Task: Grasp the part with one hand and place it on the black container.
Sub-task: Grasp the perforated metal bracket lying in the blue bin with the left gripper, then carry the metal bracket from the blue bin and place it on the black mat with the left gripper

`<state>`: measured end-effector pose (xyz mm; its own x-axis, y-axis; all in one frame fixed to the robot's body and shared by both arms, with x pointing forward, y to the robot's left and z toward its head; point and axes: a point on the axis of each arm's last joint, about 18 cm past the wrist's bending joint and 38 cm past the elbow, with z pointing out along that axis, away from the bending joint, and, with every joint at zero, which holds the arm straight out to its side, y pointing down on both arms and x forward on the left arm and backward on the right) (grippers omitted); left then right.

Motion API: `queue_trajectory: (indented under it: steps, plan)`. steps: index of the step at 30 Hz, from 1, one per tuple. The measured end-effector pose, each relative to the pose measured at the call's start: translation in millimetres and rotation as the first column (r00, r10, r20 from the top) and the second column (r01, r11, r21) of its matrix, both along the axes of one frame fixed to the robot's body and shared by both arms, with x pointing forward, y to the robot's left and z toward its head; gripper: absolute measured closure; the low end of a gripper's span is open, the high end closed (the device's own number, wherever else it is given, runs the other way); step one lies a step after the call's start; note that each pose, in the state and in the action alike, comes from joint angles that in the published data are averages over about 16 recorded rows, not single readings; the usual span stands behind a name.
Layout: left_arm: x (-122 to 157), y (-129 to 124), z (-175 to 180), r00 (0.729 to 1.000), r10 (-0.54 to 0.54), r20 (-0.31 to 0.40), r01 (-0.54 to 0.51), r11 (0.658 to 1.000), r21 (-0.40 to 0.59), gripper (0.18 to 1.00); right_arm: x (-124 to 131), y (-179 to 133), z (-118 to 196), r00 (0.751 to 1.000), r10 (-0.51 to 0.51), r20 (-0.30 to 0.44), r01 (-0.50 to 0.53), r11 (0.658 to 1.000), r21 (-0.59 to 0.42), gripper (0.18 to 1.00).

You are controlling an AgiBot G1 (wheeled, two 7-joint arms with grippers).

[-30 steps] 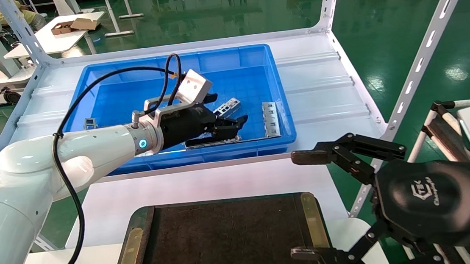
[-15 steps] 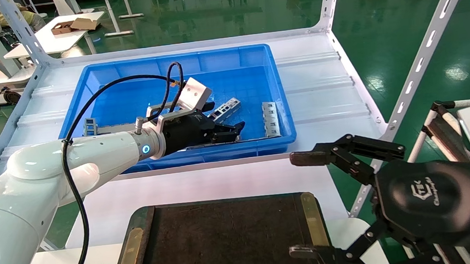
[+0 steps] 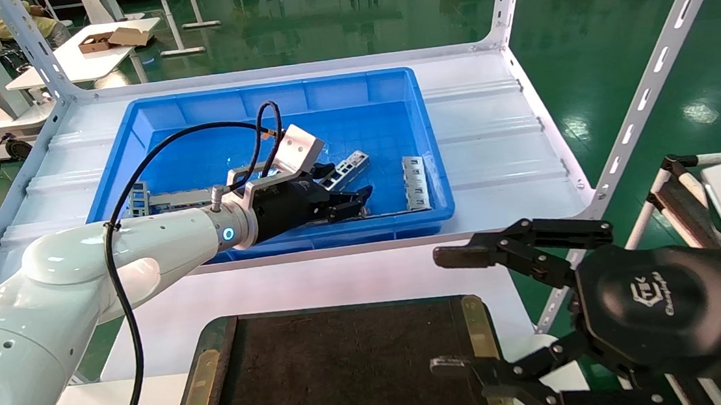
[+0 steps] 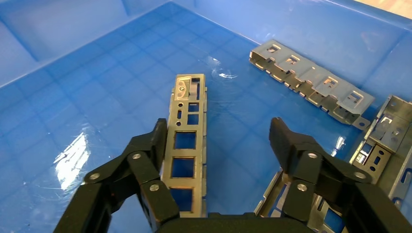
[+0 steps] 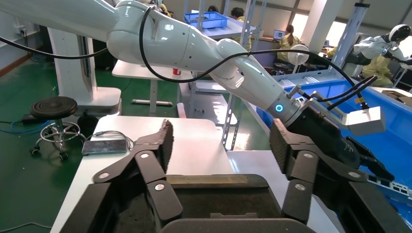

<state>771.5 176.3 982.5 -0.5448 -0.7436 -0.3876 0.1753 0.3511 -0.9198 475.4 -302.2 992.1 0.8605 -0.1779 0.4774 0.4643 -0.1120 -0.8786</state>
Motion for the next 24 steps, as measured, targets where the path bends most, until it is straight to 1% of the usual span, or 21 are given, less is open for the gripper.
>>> queue_trajectory:
  steps: [2,5,14,18,21,24]
  plan:
    - [0.2,-0.4,-0.7,1.000,0.001,-0.002,-0.001,1.000,-0.002,0.390,0.0,0.0,0.0,1.000,0.000,0.000,0.000,1.000,0.000,0.434]
    - [0.3,-1.1,-1.0,1.000,0.002,-0.003,-0.002,1.000,-0.004,0.462,0.0,0.0,0.0,1.000,0.000,0.000,0.000,1.000,0.000,0.487]
    - [0.6,-3.2,0.3,1.000,0.005,-0.002,-0.005,1.000,-0.013,0.664,0.0,0.0,0.0,1.000,0.000,0.000,0.000,1.000,0.000,0.710]
    - [0.8,-3.9,1.1,1.000,0.006,0.000,-0.006,1.000,-0.017,0.750,0.0,0.0,0.0,1.000,0.000,0.000,0.000,1.000,0.000,0.784]
    - [1.0,-4.3,1.6,1.000,0.007,0.002,-0.007,1.000,-0.020,0.788,0.0,0.0,0.0,1.000,0.000,0.000,0.000,1.000,0.000,0.846]
    - [1.1,-4.7,2.3,1.000,0.009,0.004,-0.009,1.000,-0.025,0.826,0.0,0.0,0.0,1.000,0.000,0.000,0.000,1.000,0.000,0.885]
